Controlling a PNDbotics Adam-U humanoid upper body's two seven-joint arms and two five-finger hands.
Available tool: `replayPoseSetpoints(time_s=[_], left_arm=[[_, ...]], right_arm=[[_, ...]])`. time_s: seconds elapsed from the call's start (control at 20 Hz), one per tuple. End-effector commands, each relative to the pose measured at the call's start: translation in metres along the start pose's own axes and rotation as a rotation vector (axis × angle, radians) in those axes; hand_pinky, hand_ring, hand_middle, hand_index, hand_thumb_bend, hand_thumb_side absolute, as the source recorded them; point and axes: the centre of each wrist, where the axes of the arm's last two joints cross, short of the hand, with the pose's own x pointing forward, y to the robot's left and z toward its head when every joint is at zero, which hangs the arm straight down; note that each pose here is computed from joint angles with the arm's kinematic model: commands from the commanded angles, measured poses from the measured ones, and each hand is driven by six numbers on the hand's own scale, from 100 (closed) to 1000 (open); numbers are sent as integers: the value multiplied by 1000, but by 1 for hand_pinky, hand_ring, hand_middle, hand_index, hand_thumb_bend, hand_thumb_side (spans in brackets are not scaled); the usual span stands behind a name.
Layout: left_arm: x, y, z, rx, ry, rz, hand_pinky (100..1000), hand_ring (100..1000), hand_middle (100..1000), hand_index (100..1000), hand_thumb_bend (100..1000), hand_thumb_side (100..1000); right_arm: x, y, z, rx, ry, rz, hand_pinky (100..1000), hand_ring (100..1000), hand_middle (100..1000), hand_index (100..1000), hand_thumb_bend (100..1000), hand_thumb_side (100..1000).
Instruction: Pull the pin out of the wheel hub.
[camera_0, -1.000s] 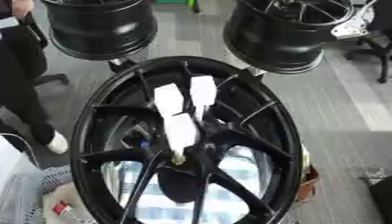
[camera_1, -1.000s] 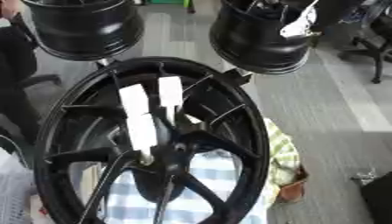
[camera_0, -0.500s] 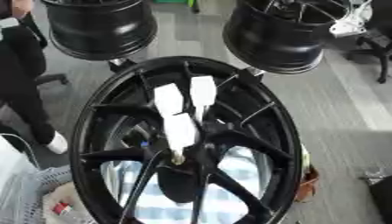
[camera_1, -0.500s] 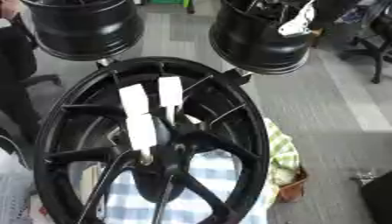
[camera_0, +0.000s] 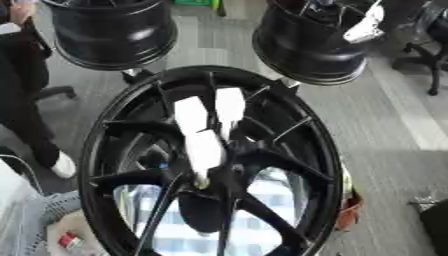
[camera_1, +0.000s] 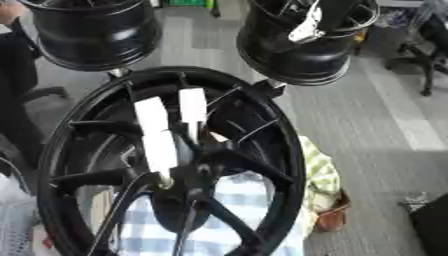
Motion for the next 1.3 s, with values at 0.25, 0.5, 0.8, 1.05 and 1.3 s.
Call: replayPoseSetpoints(time_s=[0.25, 0.5, 0.8, 1.05, 1.3], left_arm=[[6, 3, -5, -23, -22, -11, 759, 868, 754, 846, 224, 659], [6, 2, -4, -21, -18, -7, 759, 869, 754, 846, 222, 660], [6, 1, -4, -20, -17, 0, 760, 869, 754, 846, 221, 659], [6, 0, -4, -23, -15, 5, 760, 870, 755, 846, 219, 658], [6, 0, -4, -25, -12, 5, 760, 871, 755, 846, 215, 662]], right_arm=[[-12, -2, -50, 146, 58, -58, 845, 786, 744, 834, 641, 255], [-22, 7, -83, 224, 87, -95, 842, 797, 758, 845, 649, 255], [-30, 19, -105, 270, 73, -133, 836, 801, 761, 848, 651, 236], [-30, 27, -116, 298, 38, -153, 834, 804, 767, 857, 648, 213], [-24, 37, -121, 305, 8, -171, 822, 802, 767, 856, 650, 207]])
